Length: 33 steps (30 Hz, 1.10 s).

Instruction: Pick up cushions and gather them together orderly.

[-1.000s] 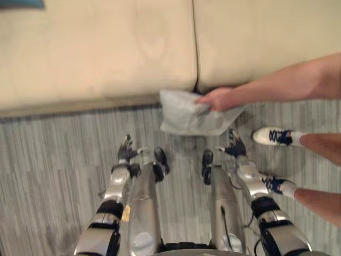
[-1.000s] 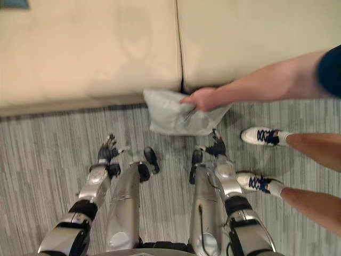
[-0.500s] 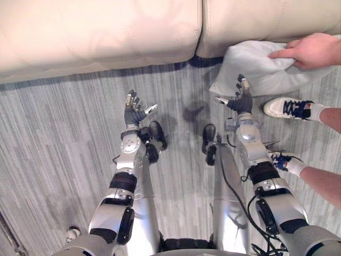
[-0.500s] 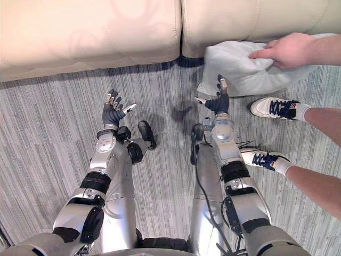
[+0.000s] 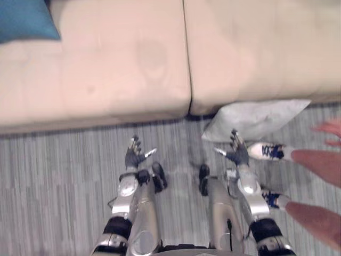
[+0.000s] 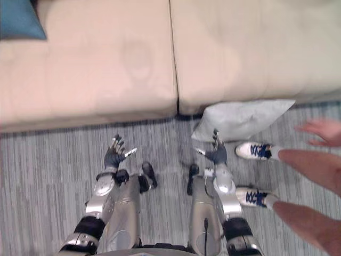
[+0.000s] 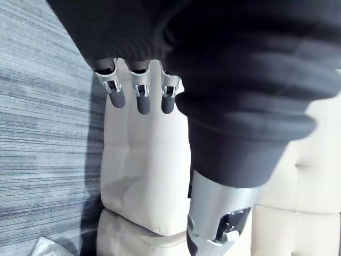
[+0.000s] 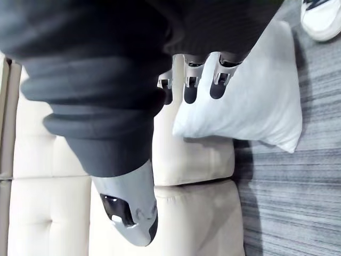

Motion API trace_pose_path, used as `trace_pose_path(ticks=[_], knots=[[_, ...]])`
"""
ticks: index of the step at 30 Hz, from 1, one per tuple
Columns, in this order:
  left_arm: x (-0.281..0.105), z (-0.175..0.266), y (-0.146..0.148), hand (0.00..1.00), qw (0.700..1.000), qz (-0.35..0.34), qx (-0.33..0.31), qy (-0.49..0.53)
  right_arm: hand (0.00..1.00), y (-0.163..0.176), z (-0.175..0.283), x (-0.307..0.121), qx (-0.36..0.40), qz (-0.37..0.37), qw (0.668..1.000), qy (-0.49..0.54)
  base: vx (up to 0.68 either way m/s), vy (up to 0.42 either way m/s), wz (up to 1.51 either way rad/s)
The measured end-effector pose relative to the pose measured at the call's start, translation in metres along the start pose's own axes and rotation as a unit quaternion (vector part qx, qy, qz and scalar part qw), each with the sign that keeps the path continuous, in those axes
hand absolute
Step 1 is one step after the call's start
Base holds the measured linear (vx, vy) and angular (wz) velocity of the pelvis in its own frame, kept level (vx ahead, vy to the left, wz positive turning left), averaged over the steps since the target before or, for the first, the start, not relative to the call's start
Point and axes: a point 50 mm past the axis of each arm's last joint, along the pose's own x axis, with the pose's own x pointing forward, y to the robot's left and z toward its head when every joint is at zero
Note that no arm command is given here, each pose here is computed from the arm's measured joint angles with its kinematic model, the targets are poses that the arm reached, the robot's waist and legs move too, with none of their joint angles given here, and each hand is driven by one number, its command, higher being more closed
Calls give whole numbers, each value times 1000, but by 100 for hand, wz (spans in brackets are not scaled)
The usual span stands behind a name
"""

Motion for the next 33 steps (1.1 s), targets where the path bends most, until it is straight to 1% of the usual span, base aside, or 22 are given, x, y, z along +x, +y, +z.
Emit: trace_pose_path(ticks=[2,5,8,11,16,19,20,23,28,30,33], knots=[[-15,-29,16,0,998,3,34,56,0,-16,-36,-16,-14,-7,997,76,162,-11,6],[-28,-50,30,0,993,2,62,103,0,-36,-59,-29,-27,-21,991,126,132,18,-1],[-34,-57,40,0,990,4,79,119,0,-52,-71,-40,-46,-27,986,156,97,17,-10],[-37,-59,46,0,989,9,84,124,0,-59,-76,-43,-53,-29,983,171,28,24,-38],[-40,-65,47,0,987,11,84,139,0,-67,-79,-41,-44,-44,981,186,-10,27,-69],[-39,-65,46,0,987,9,84,138,0,-64,-74,-32,-32,-43,982,179,-95,2,-122],[-39,-65,46,0,987,9,84,139,0,-61,-68,-24,-31,-39,985,167,-138,3,-143],[-36,-64,39,0,987,2,78,140,0,-52,-59,-9,-13,-35,987,158,-111,17,-128],[-40,-74,39,0,983,3,77,169,0,-38,-52,1,-32,-9,989,146,28,-42,-160],[-40,-76,35,0,983,-2,71,172,0,-37,-55,-2,-44,0,987,152,180,-146,-113],[-43,-82,30,0,980,-10,63,186,0,-26,-59,-4,-73,30,984,162,185,-134,-114]])
